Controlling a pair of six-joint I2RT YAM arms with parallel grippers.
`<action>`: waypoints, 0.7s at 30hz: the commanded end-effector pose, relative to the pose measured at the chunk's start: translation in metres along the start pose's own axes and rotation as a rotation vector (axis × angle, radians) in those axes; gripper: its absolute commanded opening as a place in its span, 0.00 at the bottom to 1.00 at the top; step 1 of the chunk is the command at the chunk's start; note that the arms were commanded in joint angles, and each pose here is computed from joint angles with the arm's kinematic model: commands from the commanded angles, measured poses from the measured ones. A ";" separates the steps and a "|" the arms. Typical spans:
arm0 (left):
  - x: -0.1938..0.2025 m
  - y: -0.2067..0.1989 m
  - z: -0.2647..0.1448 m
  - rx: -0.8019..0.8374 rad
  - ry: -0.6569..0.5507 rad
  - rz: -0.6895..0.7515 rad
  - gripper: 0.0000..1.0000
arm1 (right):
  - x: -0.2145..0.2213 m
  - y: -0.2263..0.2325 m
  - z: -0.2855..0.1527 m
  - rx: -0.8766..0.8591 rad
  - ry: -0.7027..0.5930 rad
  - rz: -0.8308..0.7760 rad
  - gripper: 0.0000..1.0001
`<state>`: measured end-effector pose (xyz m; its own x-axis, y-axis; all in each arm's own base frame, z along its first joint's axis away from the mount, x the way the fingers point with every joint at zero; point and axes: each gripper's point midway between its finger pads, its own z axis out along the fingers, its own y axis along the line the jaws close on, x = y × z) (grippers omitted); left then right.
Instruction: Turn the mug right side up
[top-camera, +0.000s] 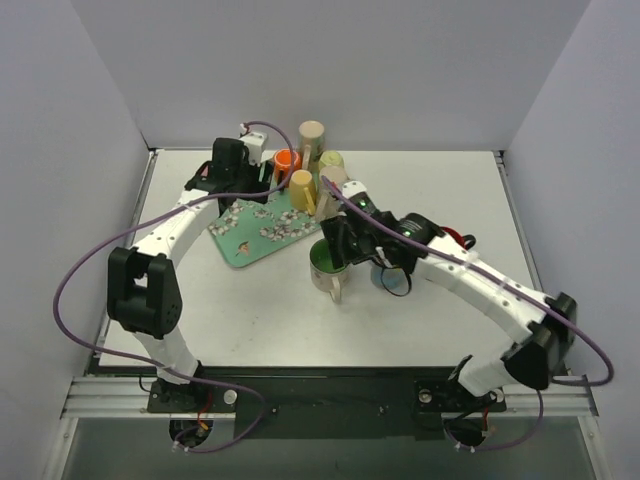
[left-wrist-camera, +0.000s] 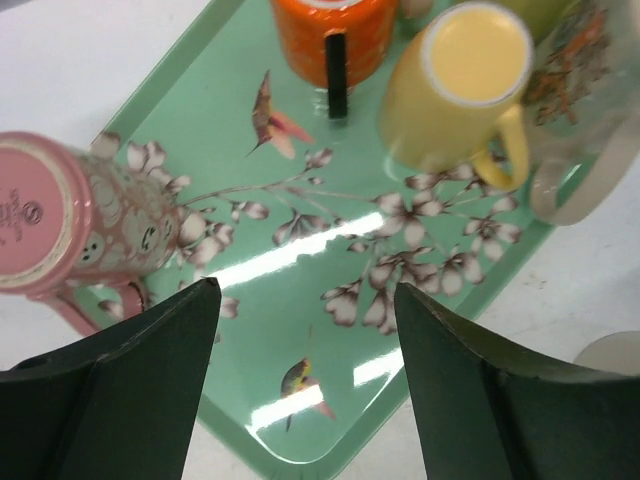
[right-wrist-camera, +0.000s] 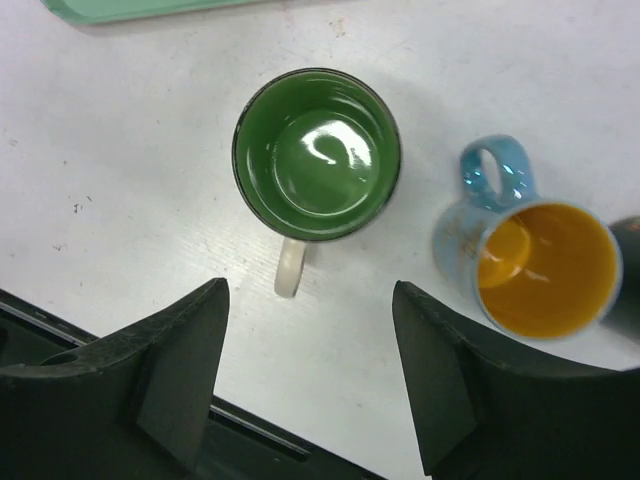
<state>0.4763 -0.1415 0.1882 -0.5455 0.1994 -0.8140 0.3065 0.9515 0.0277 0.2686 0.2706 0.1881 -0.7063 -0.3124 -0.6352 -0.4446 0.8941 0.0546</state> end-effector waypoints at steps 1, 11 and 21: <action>-0.021 0.040 -0.024 -0.103 -0.088 0.028 0.81 | 0.004 -0.031 -0.029 0.096 -0.107 0.011 0.63; 0.021 0.129 -0.030 -0.258 -0.041 -0.004 0.91 | 0.017 -0.058 -0.042 0.141 -0.171 0.067 0.69; 0.058 0.158 0.030 -0.280 0.072 -0.069 0.84 | 0.023 -0.060 -0.039 0.150 -0.164 0.076 0.69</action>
<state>0.4894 0.0152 0.1213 -0.6551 0.1469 -0.7411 0.0494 0.9871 0.1521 0.2563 0.2040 0.1954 -0.6438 -0.2235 -0.7318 -0.3289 0.9444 0.0009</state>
